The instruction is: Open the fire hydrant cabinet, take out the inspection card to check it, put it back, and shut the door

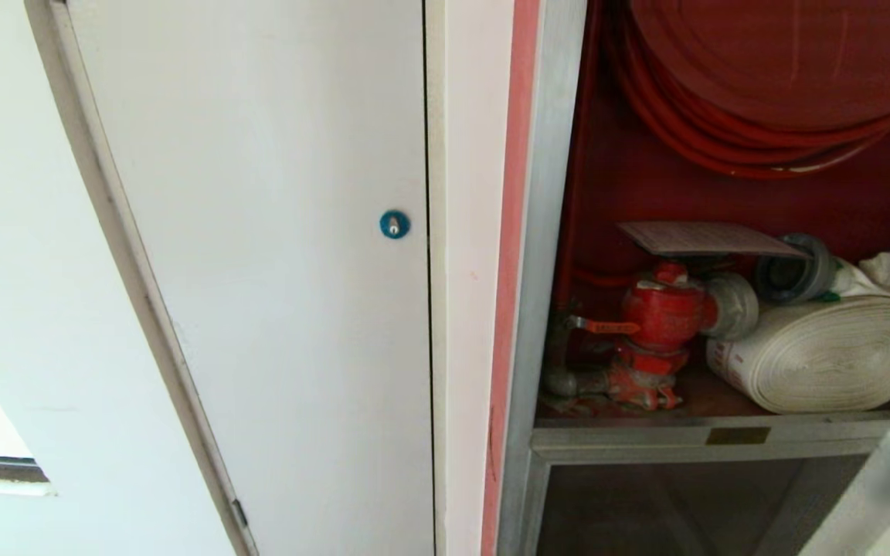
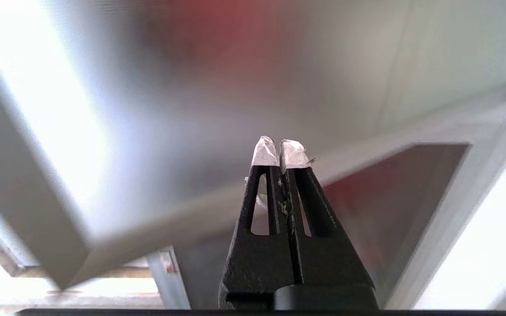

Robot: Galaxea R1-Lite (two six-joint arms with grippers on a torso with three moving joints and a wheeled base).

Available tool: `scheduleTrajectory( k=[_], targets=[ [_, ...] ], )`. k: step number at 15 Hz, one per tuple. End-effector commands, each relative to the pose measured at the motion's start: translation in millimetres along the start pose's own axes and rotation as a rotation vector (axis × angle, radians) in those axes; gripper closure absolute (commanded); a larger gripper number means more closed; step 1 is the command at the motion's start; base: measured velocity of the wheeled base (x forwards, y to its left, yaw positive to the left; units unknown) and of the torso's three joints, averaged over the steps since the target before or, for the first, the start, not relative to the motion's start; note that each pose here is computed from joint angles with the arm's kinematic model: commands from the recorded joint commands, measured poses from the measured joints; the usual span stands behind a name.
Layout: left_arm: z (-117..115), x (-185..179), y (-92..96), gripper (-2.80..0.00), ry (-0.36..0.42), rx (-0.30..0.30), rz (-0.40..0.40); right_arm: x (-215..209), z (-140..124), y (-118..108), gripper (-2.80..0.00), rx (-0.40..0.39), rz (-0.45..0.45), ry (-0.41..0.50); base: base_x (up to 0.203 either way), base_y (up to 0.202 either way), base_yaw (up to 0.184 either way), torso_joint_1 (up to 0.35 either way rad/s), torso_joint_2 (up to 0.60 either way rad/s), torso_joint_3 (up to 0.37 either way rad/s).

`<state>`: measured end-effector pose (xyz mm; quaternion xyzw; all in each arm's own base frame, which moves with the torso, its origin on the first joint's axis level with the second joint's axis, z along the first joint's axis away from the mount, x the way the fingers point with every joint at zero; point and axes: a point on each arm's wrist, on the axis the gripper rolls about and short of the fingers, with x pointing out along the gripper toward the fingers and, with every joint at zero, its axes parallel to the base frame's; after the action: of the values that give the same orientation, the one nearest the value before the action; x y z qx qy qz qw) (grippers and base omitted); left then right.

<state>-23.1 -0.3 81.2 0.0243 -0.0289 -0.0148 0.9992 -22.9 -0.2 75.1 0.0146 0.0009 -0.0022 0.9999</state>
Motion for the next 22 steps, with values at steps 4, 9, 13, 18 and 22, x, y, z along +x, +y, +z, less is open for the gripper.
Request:
scheduleTrajectory(
  k=[4,9,13,18,22],
  targets=[
    [-5.9,1.4,-0.2,0.00,0.022,0.000,-0.001,0.1,0.0,0.0,0.00,0.000,0.000,0.001,-0.196,0.000,0.000,-0.001,0.00,0.005],
    [-5.6,1.4,-0.2,0.00,0.019,0.001,-0.001,0.1,0.0,0.0,0.00,0.000,0.001,0.001,-0.196,0.000,0.002,0.002,0.00,0.002],
    [-5.6,1.4,-0.2,0.00,0.019,0.001,-0.001,0.1,0.0,0.0,0.00,0.000,0.001,0.001,-0.195,0.000,0.002,0.002,0.00,0.005],
    [-5.6,1.4,-0.2,0.00,0.019,0.001,-0.001,0.1,0.0,0.0,0.00,0.000,0.000,0.001,-0.195,0.000,0.001,0.005,0.00,0.003],
    [-5.6,1.4,-0.2,0.00,0.019,-0.001,-0.001,0.1,0.0,0.0,0.00,0.000,0.000,0.001,-0.155,0.000,0.002,-0.002,0.00,0.004]
  ],
)
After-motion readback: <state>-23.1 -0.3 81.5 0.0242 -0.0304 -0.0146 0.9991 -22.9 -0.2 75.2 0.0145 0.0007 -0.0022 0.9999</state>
